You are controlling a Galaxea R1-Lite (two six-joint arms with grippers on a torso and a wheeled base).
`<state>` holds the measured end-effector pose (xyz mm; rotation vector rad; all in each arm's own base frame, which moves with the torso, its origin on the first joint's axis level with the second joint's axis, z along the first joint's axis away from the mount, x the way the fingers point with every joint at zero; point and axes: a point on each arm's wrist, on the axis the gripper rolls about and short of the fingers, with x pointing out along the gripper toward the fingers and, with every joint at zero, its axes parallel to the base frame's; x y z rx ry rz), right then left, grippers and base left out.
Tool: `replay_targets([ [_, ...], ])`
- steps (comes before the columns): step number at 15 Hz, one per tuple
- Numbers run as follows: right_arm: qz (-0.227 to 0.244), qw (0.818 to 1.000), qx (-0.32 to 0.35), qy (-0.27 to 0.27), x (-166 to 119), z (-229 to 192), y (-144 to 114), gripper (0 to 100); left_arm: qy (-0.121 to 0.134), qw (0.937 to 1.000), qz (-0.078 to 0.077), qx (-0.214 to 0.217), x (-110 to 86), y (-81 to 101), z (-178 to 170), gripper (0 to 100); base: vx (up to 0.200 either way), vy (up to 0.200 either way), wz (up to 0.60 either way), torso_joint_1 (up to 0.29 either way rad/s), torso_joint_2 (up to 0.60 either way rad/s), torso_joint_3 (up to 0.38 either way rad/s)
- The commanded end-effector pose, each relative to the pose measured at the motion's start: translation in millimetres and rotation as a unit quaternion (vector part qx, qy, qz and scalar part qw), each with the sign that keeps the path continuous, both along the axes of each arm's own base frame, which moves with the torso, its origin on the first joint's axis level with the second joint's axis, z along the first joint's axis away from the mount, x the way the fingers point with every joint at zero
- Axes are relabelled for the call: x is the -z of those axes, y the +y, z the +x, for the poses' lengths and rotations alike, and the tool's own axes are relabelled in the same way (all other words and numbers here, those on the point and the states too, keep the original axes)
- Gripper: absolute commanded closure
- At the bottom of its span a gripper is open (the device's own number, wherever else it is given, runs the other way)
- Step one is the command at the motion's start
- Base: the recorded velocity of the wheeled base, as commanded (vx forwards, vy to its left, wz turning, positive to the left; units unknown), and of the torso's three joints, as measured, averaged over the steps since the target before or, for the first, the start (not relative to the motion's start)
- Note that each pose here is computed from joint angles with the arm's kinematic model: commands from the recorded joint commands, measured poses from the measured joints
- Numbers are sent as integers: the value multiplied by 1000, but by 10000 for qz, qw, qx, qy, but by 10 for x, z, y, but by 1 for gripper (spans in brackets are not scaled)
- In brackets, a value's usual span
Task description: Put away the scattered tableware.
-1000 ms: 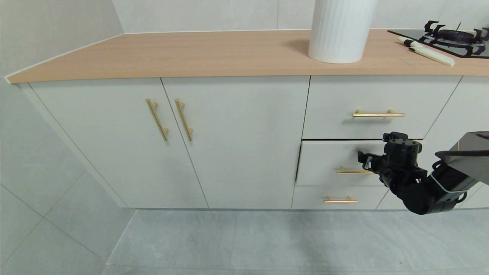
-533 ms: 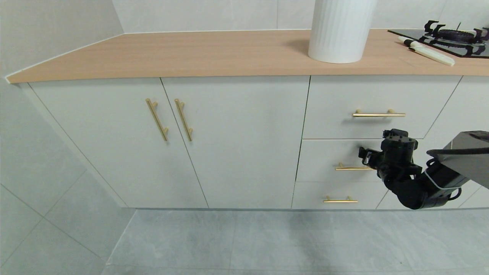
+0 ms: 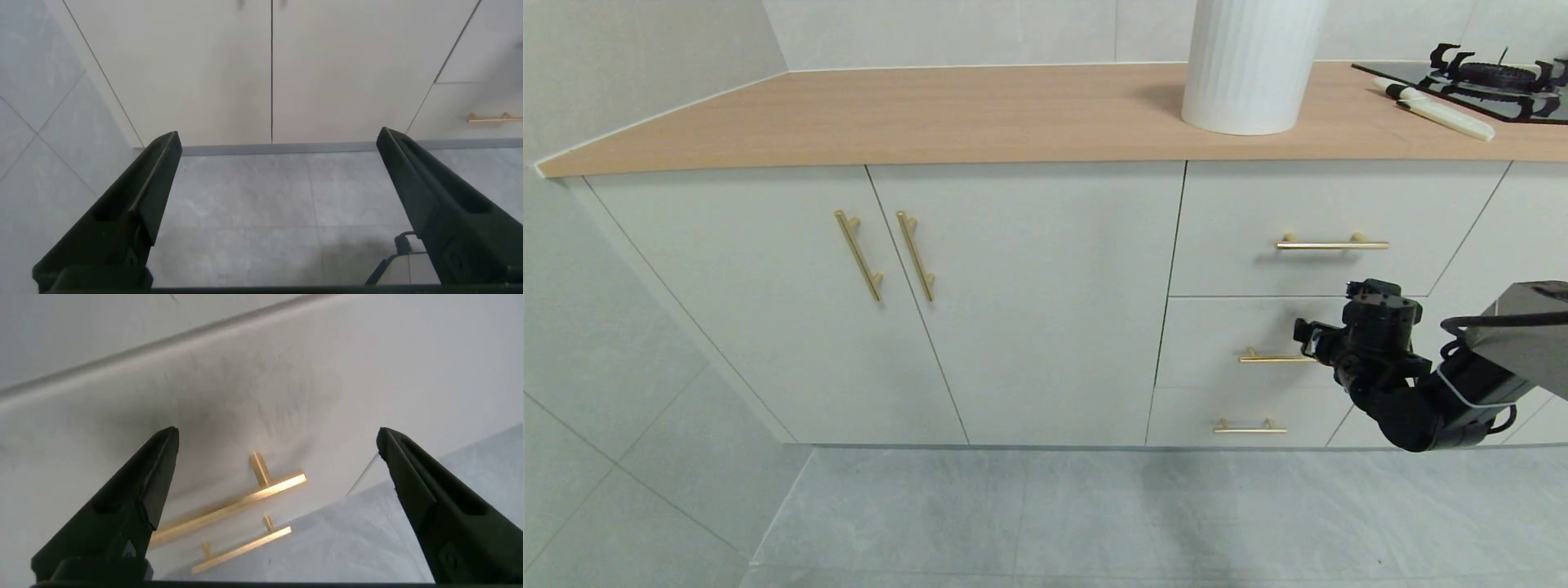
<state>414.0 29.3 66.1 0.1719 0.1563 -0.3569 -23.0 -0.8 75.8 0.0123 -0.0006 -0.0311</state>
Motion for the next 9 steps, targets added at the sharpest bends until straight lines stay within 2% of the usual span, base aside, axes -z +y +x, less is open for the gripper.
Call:
replay_targets([
  [1, 55, 9993, -352, -111, -294, -263, -8, 0, 2, 10000, 0, -2, 0, 0, 0, 0, 0, 0, 0, 0, 0, 0],
  [3, 91, 9970, -622, -453, -737, -679, -16, 0, 10, 10000, 0, -2, 2, 0, 0, 0, 0, 0, 0, 0, 0, 0],
  [5, -55, 9931, -934, -704, -1071, -1284, 109, 0, 2, 10000, 0, -2, 0, 0, 0, 0, 0, 0, 0, 0, 0, 0],
  [7, -218, 9899, -1076, -901, -1220, -1694, 153, 0, 2, 10000, 0, -2, 0, 0, 0, 0, 0, 0, 0, 0, 0, 0],
  [8, -497, 9860, -1079, -1174, -1353, -2143, 155, 0, 2, 10000, 0, -2, 0, 0, 0, 0, 0, 0, 0, 0, 0, 0],
  [9, -745, 9834, -952, -1351, -1417, -2403, 105, 0, 2, 10000, 0, -2, 0, 0, 0, 0, 0, 0, 0, 0, 0, 0],
])
